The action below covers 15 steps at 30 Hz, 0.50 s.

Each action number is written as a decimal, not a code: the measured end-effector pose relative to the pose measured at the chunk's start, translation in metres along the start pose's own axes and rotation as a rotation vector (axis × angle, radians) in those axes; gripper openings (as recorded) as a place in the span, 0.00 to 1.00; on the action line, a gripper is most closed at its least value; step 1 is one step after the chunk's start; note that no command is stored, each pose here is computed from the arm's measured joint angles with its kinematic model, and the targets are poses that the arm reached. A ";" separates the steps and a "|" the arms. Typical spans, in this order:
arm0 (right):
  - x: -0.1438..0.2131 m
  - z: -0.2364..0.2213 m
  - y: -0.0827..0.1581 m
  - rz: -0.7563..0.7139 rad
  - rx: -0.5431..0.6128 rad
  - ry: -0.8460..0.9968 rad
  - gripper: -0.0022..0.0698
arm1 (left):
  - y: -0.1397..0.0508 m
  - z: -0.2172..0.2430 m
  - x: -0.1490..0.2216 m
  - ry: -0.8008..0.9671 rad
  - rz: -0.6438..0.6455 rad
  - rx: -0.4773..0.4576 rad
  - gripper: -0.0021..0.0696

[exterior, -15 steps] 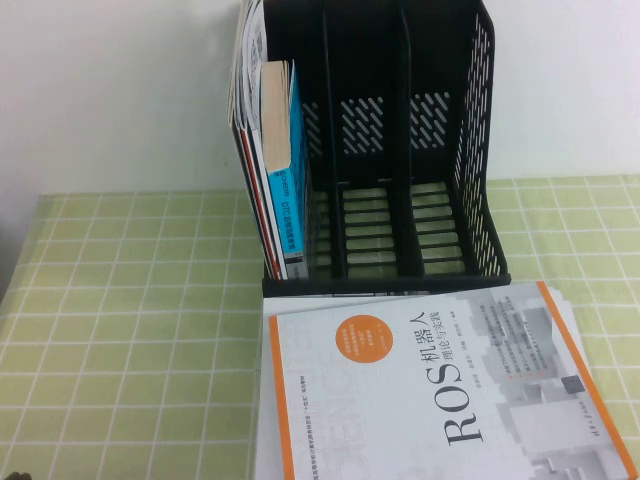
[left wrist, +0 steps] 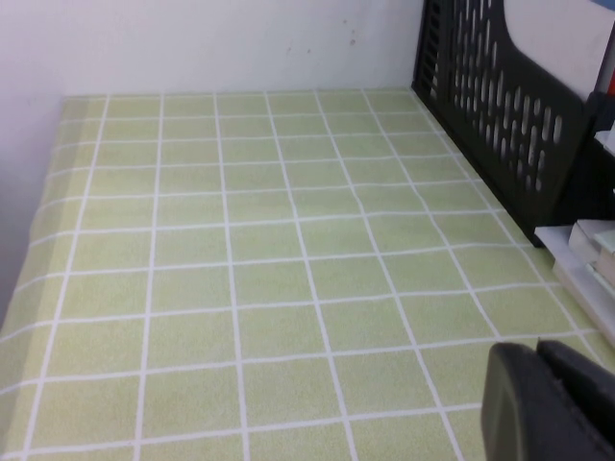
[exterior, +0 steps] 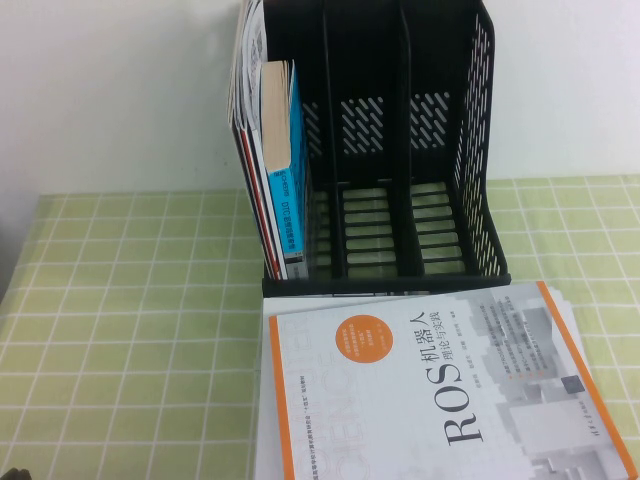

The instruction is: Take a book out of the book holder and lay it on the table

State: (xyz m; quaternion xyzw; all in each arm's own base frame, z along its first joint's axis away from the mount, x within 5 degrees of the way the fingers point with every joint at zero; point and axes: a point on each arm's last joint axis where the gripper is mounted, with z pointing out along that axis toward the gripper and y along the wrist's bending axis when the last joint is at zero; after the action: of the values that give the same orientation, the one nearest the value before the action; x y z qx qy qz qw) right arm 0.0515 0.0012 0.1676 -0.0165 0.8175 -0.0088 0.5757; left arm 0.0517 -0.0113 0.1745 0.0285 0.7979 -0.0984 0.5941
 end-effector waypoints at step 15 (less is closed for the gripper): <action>-0.024 -0.003 -0.002 0.044 0.015 -0.271 0.03 | -0.001 0.000 -0.008 -0.101 -0.015 0.010 0.03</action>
State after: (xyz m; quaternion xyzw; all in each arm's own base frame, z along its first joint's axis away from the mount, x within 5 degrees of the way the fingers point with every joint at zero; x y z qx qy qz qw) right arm 0.0567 0.0001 0.1912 0.0047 0.7323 -0.0003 0.6810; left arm 0.0540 -0.0114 0.1827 0.0204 0.7666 -0.1079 0.6327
